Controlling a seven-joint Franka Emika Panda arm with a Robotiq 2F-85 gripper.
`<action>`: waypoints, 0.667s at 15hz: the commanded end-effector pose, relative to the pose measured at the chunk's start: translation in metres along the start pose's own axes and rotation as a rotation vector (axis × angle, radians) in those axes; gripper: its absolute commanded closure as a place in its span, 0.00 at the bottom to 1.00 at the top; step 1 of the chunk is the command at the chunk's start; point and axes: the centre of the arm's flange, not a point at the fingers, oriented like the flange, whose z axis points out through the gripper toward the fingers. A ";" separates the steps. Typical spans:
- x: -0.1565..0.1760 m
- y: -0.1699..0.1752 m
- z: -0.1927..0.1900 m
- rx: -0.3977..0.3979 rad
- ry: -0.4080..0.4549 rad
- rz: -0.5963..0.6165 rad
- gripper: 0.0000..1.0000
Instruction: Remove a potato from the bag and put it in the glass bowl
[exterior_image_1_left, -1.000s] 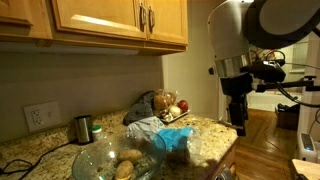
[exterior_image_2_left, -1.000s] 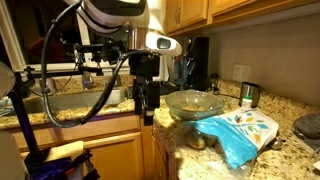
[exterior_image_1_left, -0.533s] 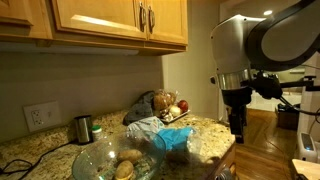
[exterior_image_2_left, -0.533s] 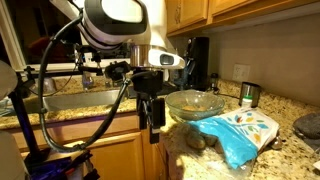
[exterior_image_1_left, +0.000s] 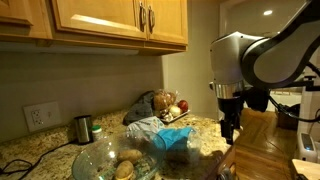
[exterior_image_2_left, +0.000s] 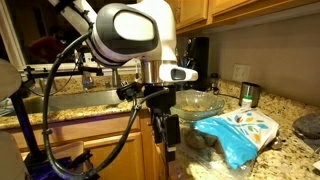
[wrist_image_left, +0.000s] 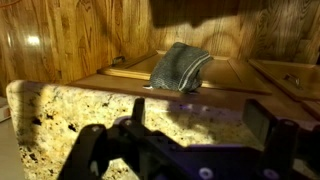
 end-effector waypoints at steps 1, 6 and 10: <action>0.012 0.004 0.018 -0.016 0.024 0.053 0.00; 0.028 0.003 0.022 -0.016 0.042 0.090 0.00; 0.039 0.000 0.024 -0.009 0.054 0.110 0.00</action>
